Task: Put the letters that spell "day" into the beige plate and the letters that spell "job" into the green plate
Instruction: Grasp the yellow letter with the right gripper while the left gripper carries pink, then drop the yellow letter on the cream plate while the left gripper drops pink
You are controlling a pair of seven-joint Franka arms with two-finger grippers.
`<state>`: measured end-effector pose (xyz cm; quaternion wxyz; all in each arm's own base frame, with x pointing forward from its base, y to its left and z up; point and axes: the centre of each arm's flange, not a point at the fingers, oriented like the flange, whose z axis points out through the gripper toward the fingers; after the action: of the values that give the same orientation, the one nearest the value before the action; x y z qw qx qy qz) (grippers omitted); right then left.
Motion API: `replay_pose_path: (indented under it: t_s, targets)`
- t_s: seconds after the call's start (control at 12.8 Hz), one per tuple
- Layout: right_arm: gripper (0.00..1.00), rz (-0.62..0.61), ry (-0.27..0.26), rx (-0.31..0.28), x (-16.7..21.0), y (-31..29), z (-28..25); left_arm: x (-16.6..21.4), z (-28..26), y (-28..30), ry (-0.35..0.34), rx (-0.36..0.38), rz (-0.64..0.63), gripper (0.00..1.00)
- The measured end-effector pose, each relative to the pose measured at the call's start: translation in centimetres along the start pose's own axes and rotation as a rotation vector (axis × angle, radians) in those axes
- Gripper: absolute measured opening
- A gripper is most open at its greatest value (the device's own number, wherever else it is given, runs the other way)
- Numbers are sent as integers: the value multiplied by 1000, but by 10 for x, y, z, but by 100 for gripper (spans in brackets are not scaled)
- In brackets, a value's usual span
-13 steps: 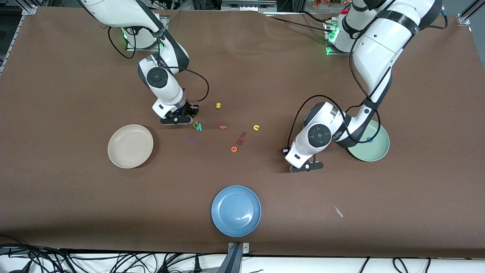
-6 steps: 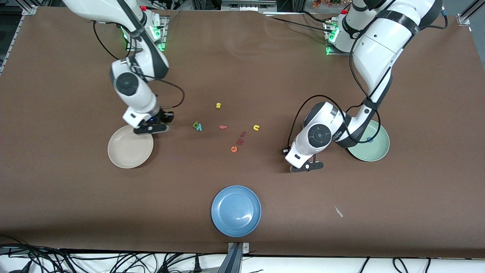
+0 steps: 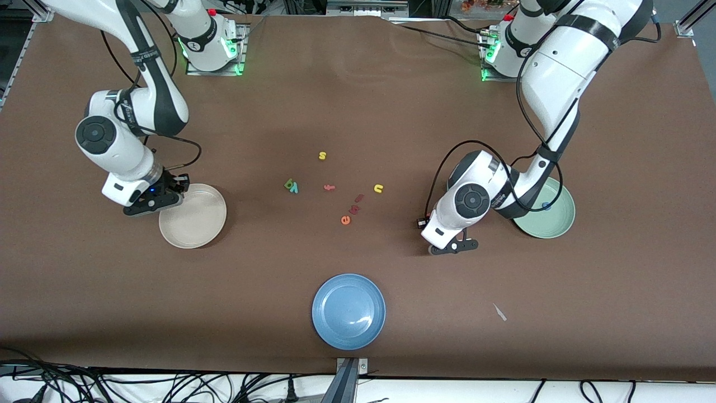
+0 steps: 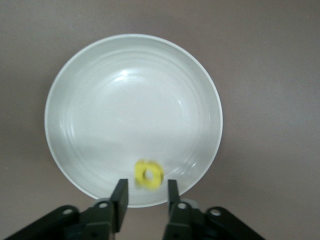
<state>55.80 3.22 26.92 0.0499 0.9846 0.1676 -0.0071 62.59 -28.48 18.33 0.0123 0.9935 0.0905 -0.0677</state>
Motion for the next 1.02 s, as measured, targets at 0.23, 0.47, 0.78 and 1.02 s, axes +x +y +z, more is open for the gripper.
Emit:
replay_pose_path:
  t_s: [0.23, 0.47, 0.78, 1.02]
  targets:
    - [74, -4, -10, 10, 1, -7, 7, 15, -41, -23, -14, 26, -22, 5]
    - [79, 44, 11, 59, 14, -38, 1, 27, -88, -72, -74, 54, 47, 5]
    - [79, 141, 43, 92, 52, -149, -12, 55, -114, -189, -174, 57, 199, 5]
    - [80, 224, 31, 101, 66, -214, -2, 67, -92, -282, -231, 8, 273, 5]
